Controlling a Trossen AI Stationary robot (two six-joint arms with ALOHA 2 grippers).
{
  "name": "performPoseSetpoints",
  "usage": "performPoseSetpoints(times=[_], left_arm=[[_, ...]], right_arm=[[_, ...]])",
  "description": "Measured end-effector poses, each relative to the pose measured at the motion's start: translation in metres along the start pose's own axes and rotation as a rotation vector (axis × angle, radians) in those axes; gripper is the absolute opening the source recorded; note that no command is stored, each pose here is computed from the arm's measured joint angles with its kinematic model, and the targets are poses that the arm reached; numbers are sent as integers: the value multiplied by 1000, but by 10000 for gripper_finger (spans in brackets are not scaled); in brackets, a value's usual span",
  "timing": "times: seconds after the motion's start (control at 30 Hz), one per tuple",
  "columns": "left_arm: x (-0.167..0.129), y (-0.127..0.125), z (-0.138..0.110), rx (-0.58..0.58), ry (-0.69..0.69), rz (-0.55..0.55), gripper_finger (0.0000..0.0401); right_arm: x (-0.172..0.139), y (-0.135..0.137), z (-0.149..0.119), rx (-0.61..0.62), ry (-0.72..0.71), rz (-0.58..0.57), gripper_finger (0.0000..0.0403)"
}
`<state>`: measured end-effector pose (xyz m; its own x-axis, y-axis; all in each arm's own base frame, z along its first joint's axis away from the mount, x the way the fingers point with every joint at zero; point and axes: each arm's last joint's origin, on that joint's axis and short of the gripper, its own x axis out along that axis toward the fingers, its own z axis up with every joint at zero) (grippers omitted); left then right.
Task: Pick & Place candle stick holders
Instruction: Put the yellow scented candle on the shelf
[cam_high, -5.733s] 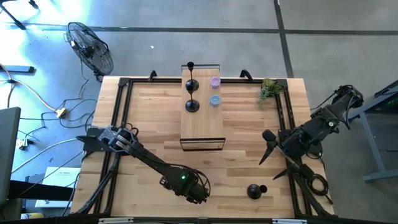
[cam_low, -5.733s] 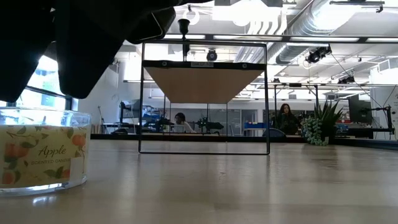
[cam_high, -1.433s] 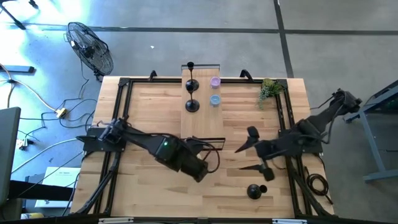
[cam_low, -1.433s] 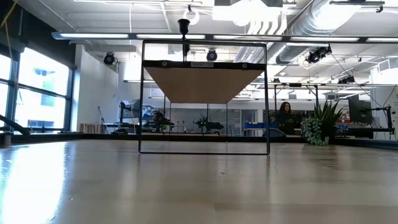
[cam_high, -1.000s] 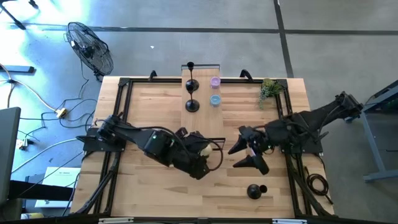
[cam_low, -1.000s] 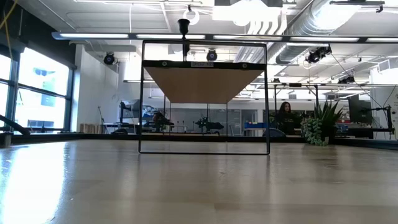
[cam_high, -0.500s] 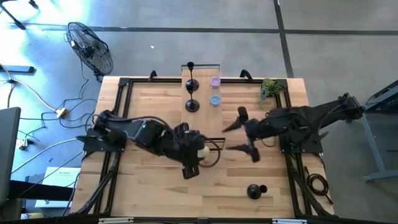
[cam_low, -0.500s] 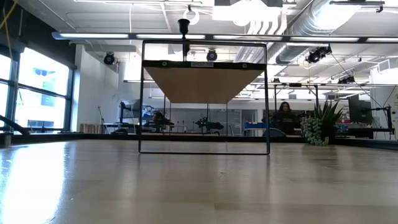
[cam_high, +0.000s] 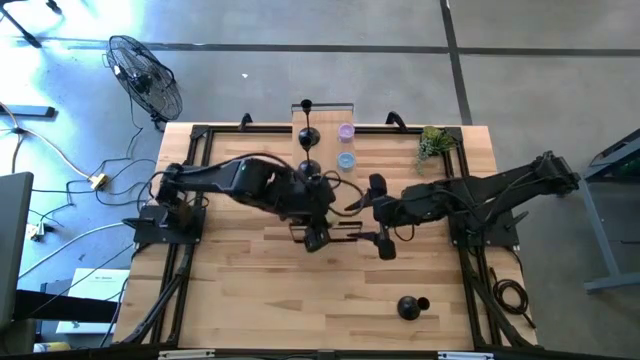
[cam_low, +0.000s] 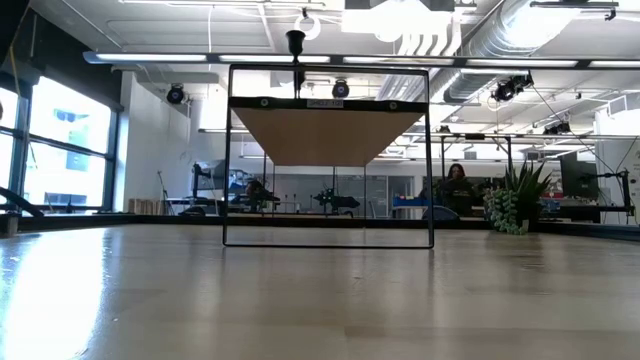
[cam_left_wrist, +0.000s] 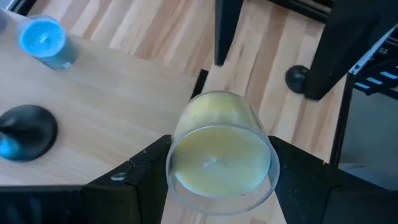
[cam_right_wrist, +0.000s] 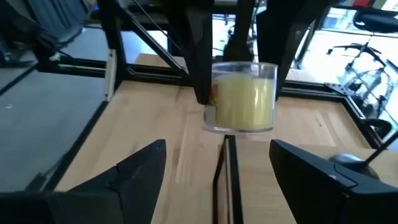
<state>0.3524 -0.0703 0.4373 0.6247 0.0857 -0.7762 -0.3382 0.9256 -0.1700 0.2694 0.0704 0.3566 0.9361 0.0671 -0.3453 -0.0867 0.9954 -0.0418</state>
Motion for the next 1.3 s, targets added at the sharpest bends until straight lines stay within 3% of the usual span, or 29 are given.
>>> performPoseSetpoints(times=[0.27, 1.3], left_arm=[[1, 5, 4, 24, 0, -11, 223], [2, 4, 3, 23, 5, -15, 223]], right_arm=[[0, -3, -1, -5, 12, -99, 281], [-1, 1, -4, 100, 53, 149, 288]])
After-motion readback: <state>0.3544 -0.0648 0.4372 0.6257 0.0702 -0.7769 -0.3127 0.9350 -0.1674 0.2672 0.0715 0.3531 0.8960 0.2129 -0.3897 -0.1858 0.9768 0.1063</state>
